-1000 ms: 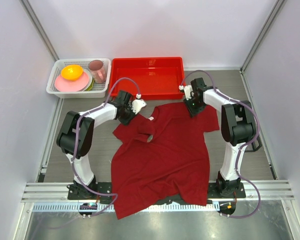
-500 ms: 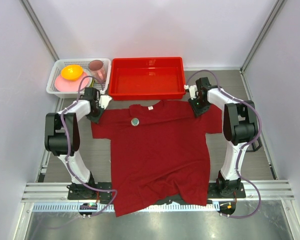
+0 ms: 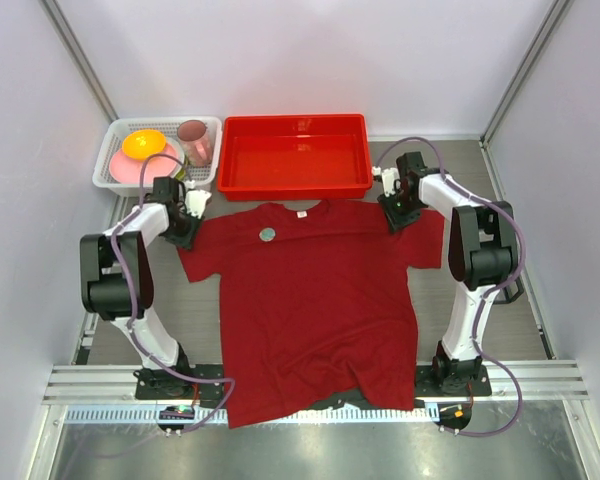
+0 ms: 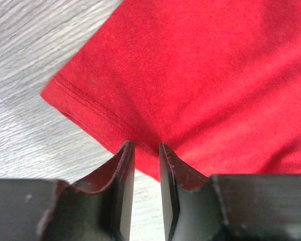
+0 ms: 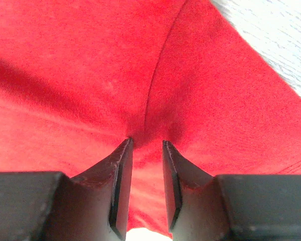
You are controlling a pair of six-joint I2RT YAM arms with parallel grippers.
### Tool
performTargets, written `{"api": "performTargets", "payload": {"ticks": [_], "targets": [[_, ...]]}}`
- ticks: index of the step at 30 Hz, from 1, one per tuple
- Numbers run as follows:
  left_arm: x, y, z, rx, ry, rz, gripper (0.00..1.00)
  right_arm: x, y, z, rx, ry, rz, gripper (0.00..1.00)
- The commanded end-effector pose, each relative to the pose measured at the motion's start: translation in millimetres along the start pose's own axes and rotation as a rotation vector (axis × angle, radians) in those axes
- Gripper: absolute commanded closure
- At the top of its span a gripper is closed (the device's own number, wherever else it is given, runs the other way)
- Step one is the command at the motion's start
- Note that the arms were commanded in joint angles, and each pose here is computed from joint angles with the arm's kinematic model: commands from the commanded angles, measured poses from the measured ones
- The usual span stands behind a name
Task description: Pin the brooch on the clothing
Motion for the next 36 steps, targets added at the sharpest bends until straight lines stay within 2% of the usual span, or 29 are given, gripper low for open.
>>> {"api": "performTargets", "payload": {"ticks": [1, 4, 8, 10, 15, 20, 24, 29, 36], "targets": [[39.3, 19.7, -12.8, -0.023, -0.063, -0.192, 0.66, 55.2, 26.5, 15.0, 0.08, 0.116, -0.163, 0.64], [60.9, 43.2, -25.0, -0.083, -0.089, -0.326, 0.6, 63.9, 23.4, 37.7, 0.17, 0.179, -0.182, 0.64], [71.8, 92.4, -59.7, -0.225, -0.117, -0.453, 0.61, 57.5, 15.3, 68.6, 0.269, 0.227, -0.172, 0.64], [66.1, 108.8, -69.7, -0.265, -0.123, -0.475, 0.62, 55.1, 10.7, 88.7, 0.328, 0.257, -0.164, 0.67], [48.1, 147.9, -101.9, -0.375, -0.135, -0.507, 0.66, 49.9, -17.0, 136.3, 0.53, 0.32, -0.122, 0.7], [24.2, 182.4, -124.4, -0.471, -0.074, -0.471, 0.65, 45.8, -45.3, 160.3, 0.627, 0.378, -0.099, 0.76], [14.0, 204.2, -121.8, -0.436, -0.043, -0.513, 0.74, 46.0, -66.4, 170.4, 0.733, 0.397, -0.102, 0.82], [-6.4, 213.5, -125.8, -0.459, -0.049, -0.494, 0.81, 50.0, -88.3, 183.6, 0.901, 0.426, -0.149, 0.84], [-25.7, 209.0, -133.1, -0.489, -0.076, -0.453, 0.85, 38.5, -95.9, 207.0, 0.996, 0.448, -0.154, 0.85]]}}
Point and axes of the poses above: each gripper's point midway between its finger pads, its own x axis back along the fingers, its own z axis along the line the jaws close on, y = z × x, the point moved 5 cm from there along x, back along the fingers, and after that the axes turned 13 degrees about -x, right-handed, at the moved point
